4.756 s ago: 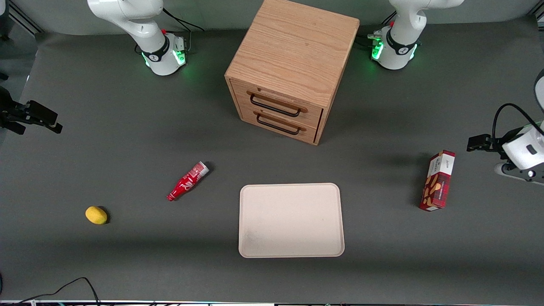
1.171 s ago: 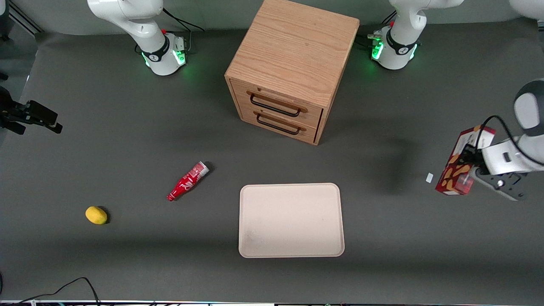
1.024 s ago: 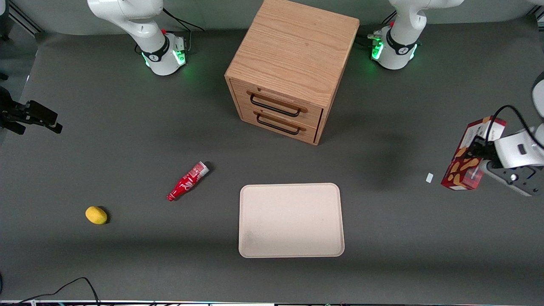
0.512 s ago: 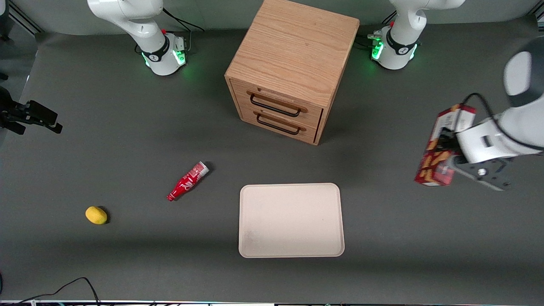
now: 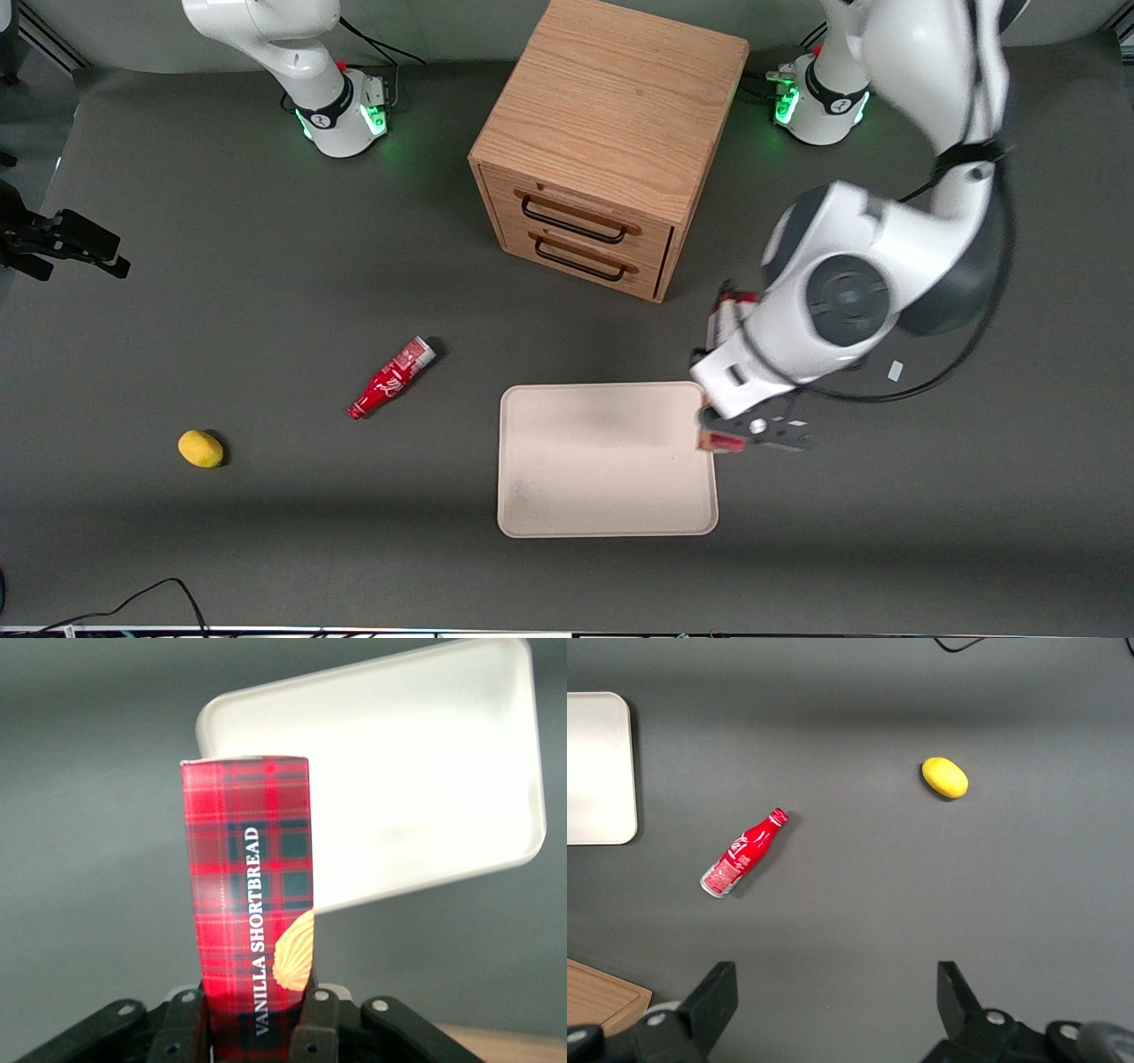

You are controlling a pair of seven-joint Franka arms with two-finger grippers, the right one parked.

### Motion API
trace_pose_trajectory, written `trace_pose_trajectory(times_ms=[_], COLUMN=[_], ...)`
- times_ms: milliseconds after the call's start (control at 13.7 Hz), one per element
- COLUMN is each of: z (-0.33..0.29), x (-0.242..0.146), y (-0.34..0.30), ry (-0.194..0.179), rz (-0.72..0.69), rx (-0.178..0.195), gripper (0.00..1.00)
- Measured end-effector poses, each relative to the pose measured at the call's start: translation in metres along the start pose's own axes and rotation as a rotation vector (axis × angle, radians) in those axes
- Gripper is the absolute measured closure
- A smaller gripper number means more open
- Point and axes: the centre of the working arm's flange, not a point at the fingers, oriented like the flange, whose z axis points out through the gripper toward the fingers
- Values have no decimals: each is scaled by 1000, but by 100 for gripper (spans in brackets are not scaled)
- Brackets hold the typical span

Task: Place red cookie box on tray
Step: 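Carry the cookie box over the white tray with the left gripper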

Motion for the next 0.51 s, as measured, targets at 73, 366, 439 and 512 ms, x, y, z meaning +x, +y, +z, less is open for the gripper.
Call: trace_pose_trajectory(times_ms=[73, 366, 439, 512], z=[25, 107, 117, 123], x=[8, 34, 37, 39], y=[11, 8, 6, 3], ry=[26, 91, 97, 102], rz=[-4, -14, -16, -16], rx=[0, 9, 12, 19], gripper=[66, 66, 66, 66])
